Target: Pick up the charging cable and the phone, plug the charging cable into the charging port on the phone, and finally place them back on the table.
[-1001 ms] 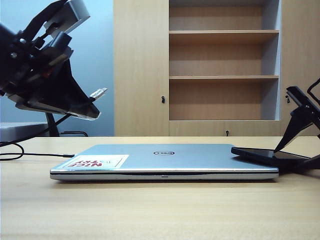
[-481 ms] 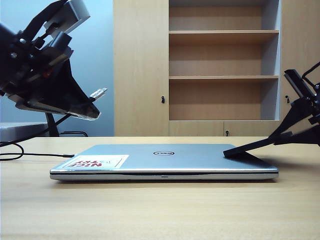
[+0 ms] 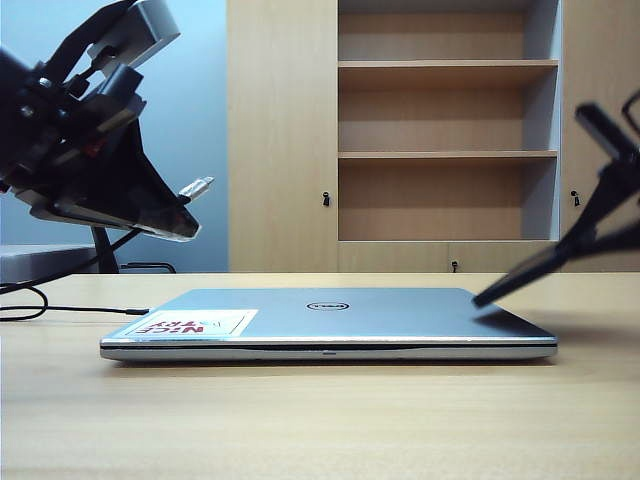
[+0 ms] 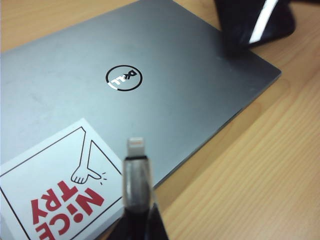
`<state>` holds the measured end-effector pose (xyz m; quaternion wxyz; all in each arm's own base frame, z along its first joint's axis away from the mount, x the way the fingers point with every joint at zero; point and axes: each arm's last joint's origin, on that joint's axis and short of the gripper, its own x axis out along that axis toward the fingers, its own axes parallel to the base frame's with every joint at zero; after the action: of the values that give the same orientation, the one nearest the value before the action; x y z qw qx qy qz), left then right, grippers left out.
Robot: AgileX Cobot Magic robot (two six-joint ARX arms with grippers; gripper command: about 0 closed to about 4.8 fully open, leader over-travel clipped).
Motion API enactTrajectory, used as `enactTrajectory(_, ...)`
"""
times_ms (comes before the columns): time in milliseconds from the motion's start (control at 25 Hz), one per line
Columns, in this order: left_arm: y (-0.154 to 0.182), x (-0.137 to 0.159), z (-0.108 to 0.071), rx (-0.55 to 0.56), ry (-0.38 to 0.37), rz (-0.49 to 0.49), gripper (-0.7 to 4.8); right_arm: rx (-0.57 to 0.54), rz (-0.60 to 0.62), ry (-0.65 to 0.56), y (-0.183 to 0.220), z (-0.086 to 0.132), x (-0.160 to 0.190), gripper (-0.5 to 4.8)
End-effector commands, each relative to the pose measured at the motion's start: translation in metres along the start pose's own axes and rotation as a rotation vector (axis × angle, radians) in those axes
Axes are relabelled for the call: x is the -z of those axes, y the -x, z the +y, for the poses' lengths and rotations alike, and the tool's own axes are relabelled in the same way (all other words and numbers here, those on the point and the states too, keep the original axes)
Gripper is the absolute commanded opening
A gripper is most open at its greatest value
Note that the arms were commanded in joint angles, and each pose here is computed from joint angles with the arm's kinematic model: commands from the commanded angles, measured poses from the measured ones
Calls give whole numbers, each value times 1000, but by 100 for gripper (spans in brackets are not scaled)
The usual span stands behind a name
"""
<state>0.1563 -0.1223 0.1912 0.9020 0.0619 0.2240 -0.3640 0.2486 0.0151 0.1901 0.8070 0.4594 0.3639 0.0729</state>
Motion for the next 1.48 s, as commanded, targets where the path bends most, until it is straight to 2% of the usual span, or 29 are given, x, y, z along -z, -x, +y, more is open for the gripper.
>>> enactTrajectory(40,1,2,0,0,3,27,-6,84,25,166,27,27,-5,-5)
enactTrajectory(160,1,5,0,0,6,52,-6,186,83,277,51,46,-6,-5)
enactTrajectory(280,0,12,0,0,9,78,-6,280,197,345,69,58,-4,-5)
enactTrajectory(561,0,18,0,0,11,94,-6,524,329,550,69,65,27,-5)
enactTrajectory(641,0,18,0,0,11,94,-6,569,334,618,67,69,36,-5)
enactTrajectory(761,0,18,0,0,11,94,-6,575,346,662,64,73,43,-5)
enactTrajectory(1322,0,18,0,0,11,94,-6,706,550,629,33,54,48,-5)
enactTrajectory(1362,0,18,0,0,11,94,-6,708,556,627,32,53,48,3)
enactTrajectory(1482,0,18,0,0,11,94,-6,710,560,626,31,53,48,84)
